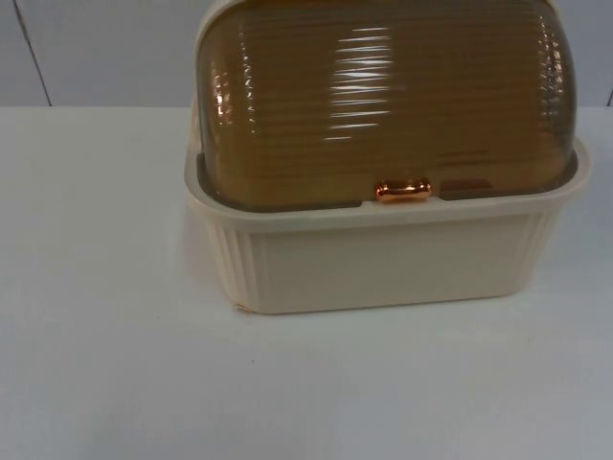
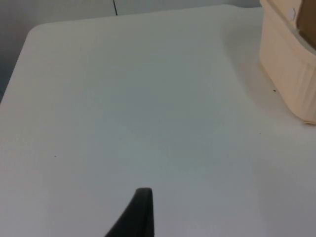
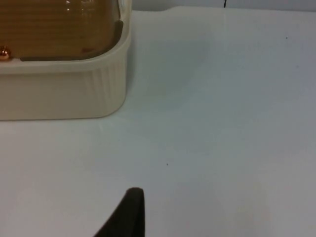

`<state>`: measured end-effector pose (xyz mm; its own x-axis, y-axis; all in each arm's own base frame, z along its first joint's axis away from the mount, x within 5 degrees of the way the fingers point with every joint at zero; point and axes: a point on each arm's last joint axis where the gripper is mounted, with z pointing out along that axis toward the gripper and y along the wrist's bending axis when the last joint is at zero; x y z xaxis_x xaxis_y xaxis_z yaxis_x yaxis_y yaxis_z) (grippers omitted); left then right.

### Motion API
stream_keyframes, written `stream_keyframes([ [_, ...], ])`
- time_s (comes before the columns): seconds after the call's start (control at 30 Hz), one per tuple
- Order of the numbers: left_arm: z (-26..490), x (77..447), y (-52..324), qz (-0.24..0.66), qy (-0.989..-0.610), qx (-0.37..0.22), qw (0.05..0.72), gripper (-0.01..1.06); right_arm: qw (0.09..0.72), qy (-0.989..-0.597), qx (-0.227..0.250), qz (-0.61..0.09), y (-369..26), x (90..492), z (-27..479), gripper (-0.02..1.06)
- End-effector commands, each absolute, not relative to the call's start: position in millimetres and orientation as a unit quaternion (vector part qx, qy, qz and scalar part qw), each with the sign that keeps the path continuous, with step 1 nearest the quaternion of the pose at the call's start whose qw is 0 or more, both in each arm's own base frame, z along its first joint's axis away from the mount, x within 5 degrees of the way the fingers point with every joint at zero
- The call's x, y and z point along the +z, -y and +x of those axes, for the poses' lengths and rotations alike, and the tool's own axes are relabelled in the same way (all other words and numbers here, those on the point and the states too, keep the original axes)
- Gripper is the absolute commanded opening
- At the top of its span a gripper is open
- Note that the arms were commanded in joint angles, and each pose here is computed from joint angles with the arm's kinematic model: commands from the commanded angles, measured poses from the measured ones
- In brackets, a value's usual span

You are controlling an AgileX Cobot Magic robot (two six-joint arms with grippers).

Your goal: Open the box lid with the left hand, place the block into the box with the right hand, then close the box lid with the left hand.

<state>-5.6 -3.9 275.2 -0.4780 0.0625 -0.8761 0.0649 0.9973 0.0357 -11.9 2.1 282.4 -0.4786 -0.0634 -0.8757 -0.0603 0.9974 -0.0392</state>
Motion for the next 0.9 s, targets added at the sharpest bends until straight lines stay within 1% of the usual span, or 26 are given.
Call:
stream_keyframes([
  [0.0,-5.0,274.8,3.3,0.034,-0.857,-0.001,0.513,1.02,0.515,-0.857,-0.004,-0.035,-1.6,282.6,-11.1,1.04],
  [0.13,-5.0,274.8,3.3,0.034,-0.857,-0.001,0.513,1.02,0.52,-0.854,0.006,-0.024,-2.1,279.6,-7.3,1.04],
  [0.87,-5.0,274.8,3.3,0.034,-0.857,-0.001,0.513,1.02,0.52,-0.854,0.002,-0.024,-1.5,279.6,-7.3,1.04],
])
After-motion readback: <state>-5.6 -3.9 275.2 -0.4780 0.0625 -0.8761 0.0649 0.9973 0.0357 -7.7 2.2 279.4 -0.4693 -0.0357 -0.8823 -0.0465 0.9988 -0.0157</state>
